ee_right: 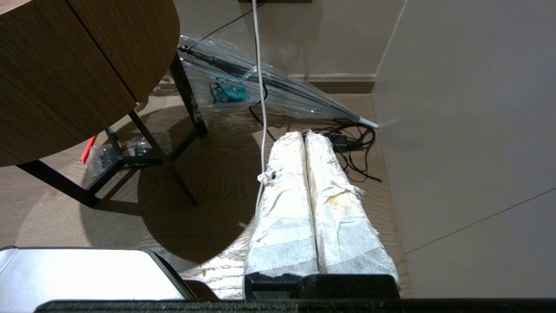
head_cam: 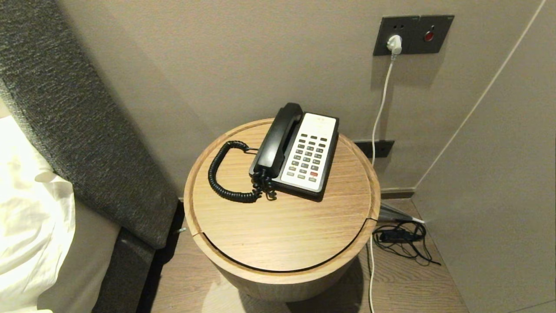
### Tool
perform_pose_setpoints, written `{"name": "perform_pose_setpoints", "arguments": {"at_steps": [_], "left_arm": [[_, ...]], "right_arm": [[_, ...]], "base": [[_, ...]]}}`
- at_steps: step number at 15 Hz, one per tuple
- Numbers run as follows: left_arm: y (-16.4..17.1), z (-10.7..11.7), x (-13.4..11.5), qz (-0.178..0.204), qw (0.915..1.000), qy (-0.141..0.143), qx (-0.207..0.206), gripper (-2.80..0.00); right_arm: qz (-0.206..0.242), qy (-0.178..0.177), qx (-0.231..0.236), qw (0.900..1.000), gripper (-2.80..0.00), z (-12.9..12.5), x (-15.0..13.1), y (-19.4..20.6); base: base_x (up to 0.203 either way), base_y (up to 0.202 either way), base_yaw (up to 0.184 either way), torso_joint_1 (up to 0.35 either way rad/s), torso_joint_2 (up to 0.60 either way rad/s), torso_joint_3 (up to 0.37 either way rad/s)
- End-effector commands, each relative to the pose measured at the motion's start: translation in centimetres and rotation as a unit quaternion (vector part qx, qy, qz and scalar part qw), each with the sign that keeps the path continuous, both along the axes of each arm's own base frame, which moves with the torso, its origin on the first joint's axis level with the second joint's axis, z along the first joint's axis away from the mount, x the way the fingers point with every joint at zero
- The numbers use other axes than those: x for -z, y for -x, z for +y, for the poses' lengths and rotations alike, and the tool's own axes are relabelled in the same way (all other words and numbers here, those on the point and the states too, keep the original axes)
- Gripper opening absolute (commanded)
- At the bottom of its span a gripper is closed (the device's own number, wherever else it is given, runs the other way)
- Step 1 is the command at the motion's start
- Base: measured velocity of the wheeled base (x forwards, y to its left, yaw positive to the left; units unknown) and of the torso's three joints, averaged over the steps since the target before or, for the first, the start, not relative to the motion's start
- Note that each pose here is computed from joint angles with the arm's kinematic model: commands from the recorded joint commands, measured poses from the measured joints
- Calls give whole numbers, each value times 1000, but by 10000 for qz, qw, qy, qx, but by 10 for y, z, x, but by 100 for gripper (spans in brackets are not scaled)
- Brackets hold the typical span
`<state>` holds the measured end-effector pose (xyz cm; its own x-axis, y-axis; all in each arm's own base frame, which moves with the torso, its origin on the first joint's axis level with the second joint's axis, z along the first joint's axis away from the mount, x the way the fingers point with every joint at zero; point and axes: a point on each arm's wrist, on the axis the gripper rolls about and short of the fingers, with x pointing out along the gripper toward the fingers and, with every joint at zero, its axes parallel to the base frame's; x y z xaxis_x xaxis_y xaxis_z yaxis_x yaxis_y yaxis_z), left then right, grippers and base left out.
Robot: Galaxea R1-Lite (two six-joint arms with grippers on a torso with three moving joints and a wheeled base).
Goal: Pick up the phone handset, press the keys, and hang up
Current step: Pick up the desk phone handset
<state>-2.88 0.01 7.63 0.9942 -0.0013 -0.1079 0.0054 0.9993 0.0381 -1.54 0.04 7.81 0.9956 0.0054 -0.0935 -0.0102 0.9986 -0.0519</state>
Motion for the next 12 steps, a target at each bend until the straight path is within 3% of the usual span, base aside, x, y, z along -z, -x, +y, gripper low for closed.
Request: {"name": "perform_pose_setpoints", "arguments": {"at_steps": [1, 5, 7, 9, 12], "left_arm": [[0, 0, 0, 6, 10000, -24, -5, -280], [0, 0, 0, 4, 9999, 163, -43, -280], [3, 0, -10, -113, 9999, 56, 50, -280], [11, -2, -58, -461, 9976, 60, 513, -280], [-4, -5, -181, -682, 9903, 91, 1206, -280]], "right_arm": [[0, 1, -4, 10000, -280, 0, 0, 0], [0, 1, -4, 10000, -280, 0, 0, 0], [0, 9, -5, 10000, -280, 0, 0, 0], [0, 9, -5, 10000, -280, 0, 0, 0], [0, 1, -4, 10000, -280, 0, 0, 0]], "base": [[0, 0, 0, 0, 0, 0], [0, 0, 0, 0, 0, 0], [0, 0, 0, 0, 0, 0], [0, 0, 0, 0, 0, 0], [0, 0, 0, 0, 0, 0]]}}
